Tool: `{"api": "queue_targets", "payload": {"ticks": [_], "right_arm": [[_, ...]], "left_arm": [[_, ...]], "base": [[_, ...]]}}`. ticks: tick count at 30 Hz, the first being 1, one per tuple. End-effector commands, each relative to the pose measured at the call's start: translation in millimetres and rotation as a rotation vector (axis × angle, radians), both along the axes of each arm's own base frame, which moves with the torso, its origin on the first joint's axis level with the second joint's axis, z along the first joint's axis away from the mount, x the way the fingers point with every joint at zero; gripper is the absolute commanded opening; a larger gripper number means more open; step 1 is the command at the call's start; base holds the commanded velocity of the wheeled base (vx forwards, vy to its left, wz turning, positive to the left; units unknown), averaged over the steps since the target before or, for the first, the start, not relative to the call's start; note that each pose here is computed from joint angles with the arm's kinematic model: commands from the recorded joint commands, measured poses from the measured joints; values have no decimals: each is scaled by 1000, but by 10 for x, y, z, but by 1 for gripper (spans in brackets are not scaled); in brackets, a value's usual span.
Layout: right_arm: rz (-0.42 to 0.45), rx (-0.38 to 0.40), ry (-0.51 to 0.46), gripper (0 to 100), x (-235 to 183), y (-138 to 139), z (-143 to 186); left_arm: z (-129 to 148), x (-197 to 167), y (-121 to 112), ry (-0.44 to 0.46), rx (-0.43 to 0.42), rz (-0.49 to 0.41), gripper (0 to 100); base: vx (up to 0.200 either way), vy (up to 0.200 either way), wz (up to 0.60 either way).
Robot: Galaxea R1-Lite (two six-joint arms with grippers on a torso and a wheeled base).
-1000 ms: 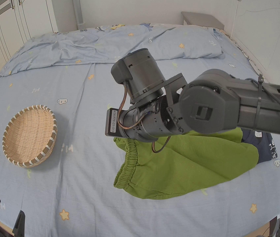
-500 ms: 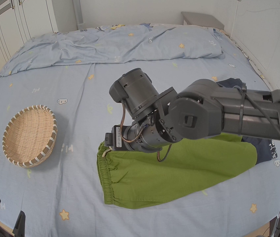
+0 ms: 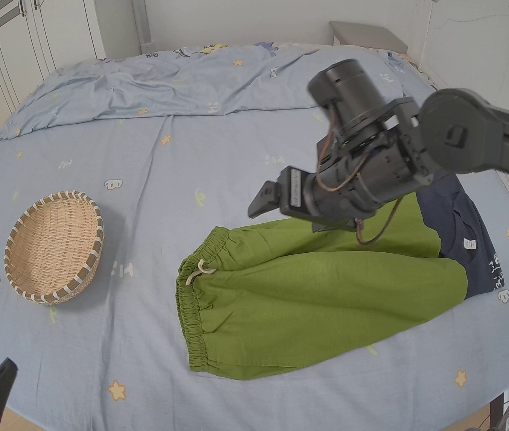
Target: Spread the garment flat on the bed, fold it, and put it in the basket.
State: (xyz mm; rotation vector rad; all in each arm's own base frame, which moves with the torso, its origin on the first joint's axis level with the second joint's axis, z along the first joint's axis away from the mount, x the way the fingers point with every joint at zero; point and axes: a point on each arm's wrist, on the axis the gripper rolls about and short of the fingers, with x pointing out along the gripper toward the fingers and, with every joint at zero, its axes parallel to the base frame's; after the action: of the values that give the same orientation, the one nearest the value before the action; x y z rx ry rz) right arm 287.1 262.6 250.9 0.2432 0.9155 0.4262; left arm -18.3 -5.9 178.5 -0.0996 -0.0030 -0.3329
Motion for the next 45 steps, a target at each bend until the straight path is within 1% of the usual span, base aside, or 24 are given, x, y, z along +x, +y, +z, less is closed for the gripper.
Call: {"api": "queue_targets", "payload": {"ticks": [1, 2, 3, 5, 7, 8, 9, 10, 11, 12, 13, 14, 15, 17, 20, 23, 24, 30, 35, 37, 41, 45], "right_arm": [[-88, 164, -52, 100, -345, -1153, 282], [-88, 168, -59, 100, -363, -1192, 215], [-94, 172, -80, 100, -378, -1245, 116], [-106, 177, -111, 100, -421, -1349, -28], [-117, 174, -142, 100, -486, -1447, -119], [-137, 168, -160, 100, -503, -1518, -159], [-137, 168, -160, 100, -503, -1518, -159], [-242, 173, -225, 100, -439, -1732, -162], [-287, 179, -261, 100, -403, -1831, -150], [-300, 180, -270, 100, -400, -1860, -153], [-356, 193, -299, 100, -400, -2006, -192], [-356, 193, -299, 100, -400, -2006, -192], [-375, 220, -320, 100, -460, -2097, -238], [-350, 236, -311, 100, -491, -2107, -291], [-316, 248, -301, 100, -502, -2073, -296], [-313, 251, -304, 100, -492, -2070, -294], [-314, 249, -301, 100, -486, -2066, -304], [-311, 250, -301, 100, -488, -2062, -310], [-305, 249, -297, 100, -490, -2043, -318], [-306, 249, -298, 100, -490, -2047, -318], [-306, 248, -296, 100, -491, -2044, -322], [-309, 246, -296, 100, -487, -2047, -326]], "left_arm": [[-109, 1081, -174, 643, -168, -355, 100], [-136, 1181, -202, 698, -200, -376, 100], [-202, 1398, -238, 797, -268, -383, 100], [-386, 1711, -295, 908, -319, -386, 100], [-575, 1925, -353, 941, -311, -404, 100], [-672, 1989, -397, 954, -302, -419, 100], [-672, 1989, -397, 954, -302, -419, 100], [-817, 2083, -478, 972, -289, -448, 100], [-869, 2131, -510, 975, -287, -460, 100], [-885, 2148, -521, 978, -288, -463, 100], [-965, 2243, -589, 984, -283, -484, 100], [-965, 2243, -589, 984, -283, -484, 100], [-1063, 2352, -688, 1000, -276, -509, 100], [-1183, 2422, -764, 1037, -280, -517, 100], [-1325, 2450, -799, 1092, -297, -505, 100], [-1401, 2452, -808, 1123, -306, -496, 100], [-1457, 2452, -804, 1148, -310, -489, 100], [-1482, 2471, -814, 1143, -323, -486, 100], [-1518, 2522, -919, 1157, -349, -498, 100], [-1561, 2556, -964, 1143, -363, -504, 100], [-1575, 2576, -967, 1113, -383, -504, 100], [-1579, 2607, -951, 1106, -400, -487, 100]], "base": [[0, 0, 0], [0, 0, 0], [0, 0, 0], [0, 0, 0], [0, 0, 0], [0, 0, 0], [0, 0, 0], [0, 0, 0], [0, 0, 0], [0, 0, 0], [0, 0, 0], [0, 0, 0], [0, 0, 0], [0, 0, 0], [0, 0, 0], [0, 0, 0], [0, 0, 0], [0, 0, 0], [0, 0, 0], [0, 0, 0], [0, 0, 0], [0, 0, 0]]}}
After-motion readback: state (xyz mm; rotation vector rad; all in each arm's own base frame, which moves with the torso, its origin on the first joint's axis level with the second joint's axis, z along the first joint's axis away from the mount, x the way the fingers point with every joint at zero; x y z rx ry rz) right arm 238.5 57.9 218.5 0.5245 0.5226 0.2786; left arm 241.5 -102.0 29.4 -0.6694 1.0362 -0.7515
